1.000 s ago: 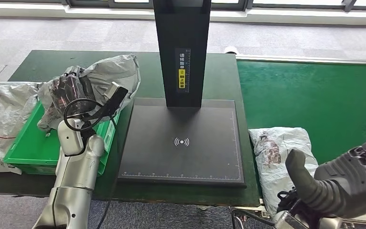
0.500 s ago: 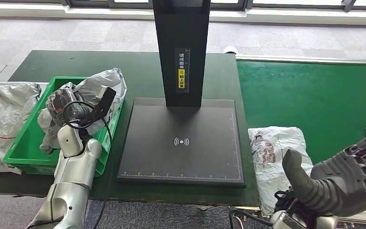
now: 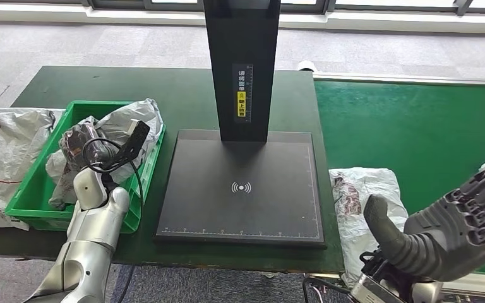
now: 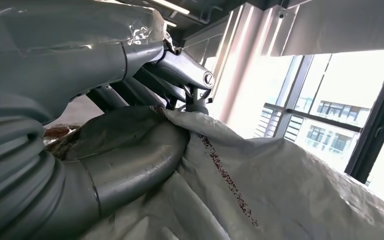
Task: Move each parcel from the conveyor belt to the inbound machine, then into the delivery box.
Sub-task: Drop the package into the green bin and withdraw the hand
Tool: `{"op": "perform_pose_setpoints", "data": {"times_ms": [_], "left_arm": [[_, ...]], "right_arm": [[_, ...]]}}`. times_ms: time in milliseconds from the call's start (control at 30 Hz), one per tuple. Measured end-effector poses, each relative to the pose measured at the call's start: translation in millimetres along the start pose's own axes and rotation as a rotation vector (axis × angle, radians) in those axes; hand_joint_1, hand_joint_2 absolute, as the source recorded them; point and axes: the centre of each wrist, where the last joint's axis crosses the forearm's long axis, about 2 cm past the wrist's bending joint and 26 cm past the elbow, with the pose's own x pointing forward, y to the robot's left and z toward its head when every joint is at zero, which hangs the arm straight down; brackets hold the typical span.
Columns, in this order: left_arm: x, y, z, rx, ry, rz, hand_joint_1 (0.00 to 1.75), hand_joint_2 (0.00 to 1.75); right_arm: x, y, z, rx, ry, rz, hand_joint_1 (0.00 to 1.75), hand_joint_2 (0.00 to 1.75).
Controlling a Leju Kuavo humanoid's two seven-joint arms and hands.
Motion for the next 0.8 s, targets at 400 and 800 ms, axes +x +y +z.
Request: {"op": "perform_pose_setpoints", "data": {"times_ms": [400,800], "left_arm": [[-10.3,28.6,-7.6,0.141,-0.071,0.074,0.0,0.0],[-29.1,66.5,-15.9,0.376,-0.173,0.262,0.0,0.0]], "right_arm": [[-1.4,4.1,6.8,0.034,0.009,0.003,0.0,1.75],[-4.6,7.6,14.2,0.077,0.023,0.022,0.0,1.75]]}}
